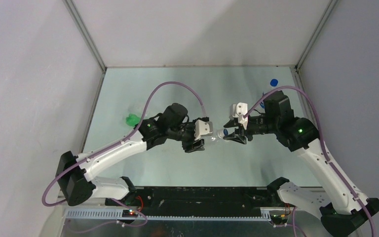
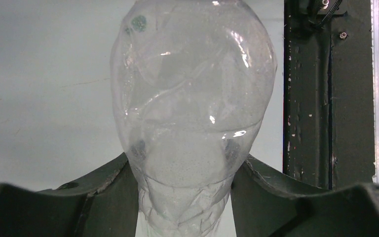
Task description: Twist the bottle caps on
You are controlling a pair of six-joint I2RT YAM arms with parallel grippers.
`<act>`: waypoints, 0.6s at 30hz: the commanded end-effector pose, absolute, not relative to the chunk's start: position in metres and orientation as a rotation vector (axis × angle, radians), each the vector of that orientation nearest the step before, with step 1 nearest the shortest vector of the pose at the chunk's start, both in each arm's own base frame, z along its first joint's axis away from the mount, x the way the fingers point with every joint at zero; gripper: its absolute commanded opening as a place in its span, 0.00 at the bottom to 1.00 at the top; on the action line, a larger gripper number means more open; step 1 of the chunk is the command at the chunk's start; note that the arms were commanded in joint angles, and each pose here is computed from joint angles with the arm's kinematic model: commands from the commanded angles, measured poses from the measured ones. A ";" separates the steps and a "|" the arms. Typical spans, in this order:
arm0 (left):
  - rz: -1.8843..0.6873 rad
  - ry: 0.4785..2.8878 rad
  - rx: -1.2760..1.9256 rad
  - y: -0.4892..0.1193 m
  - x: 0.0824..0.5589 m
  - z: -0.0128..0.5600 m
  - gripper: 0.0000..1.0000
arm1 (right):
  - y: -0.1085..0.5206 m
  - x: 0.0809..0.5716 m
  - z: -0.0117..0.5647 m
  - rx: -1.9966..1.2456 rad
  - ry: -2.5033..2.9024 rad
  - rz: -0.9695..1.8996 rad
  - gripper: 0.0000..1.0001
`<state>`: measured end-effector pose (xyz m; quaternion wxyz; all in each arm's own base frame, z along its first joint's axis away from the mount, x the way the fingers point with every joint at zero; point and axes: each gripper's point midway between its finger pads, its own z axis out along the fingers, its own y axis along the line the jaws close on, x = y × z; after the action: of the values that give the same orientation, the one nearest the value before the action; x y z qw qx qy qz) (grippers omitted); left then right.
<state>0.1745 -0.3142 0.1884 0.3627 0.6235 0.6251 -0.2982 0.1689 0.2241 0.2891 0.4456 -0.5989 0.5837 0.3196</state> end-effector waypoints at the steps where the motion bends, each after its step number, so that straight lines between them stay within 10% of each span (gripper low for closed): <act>1: -0.781 1.522 1.602 -0.324 0.179 0.215 0.38 | 0.232 0.166 0.298 -1.496 1.384 0.830 0.44; 7: -0.763 1.511 1.584 -0.324 0.182 0.221 0.37 | 0.233 0.168 0.288 -1.471 1.473 0.877 0.31; 12: -0.635 1.501 1.487 -0.324 0.201 0.226 0.36 | 0.236 0.179 0.283 -1.299 1.673 0.931 0.00; 18: -0.113 1.344 1.201 -0.312 0.242 0.259 0.35 | 0.231 0.215 0.269 -0.635 2.190 1.010 0.00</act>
<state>0.2026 -0.3068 0.1859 0.4349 0.6053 0.6421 -0.1794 0.1898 0.2305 0.2712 0.3790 -0.4589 0.7169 0.3631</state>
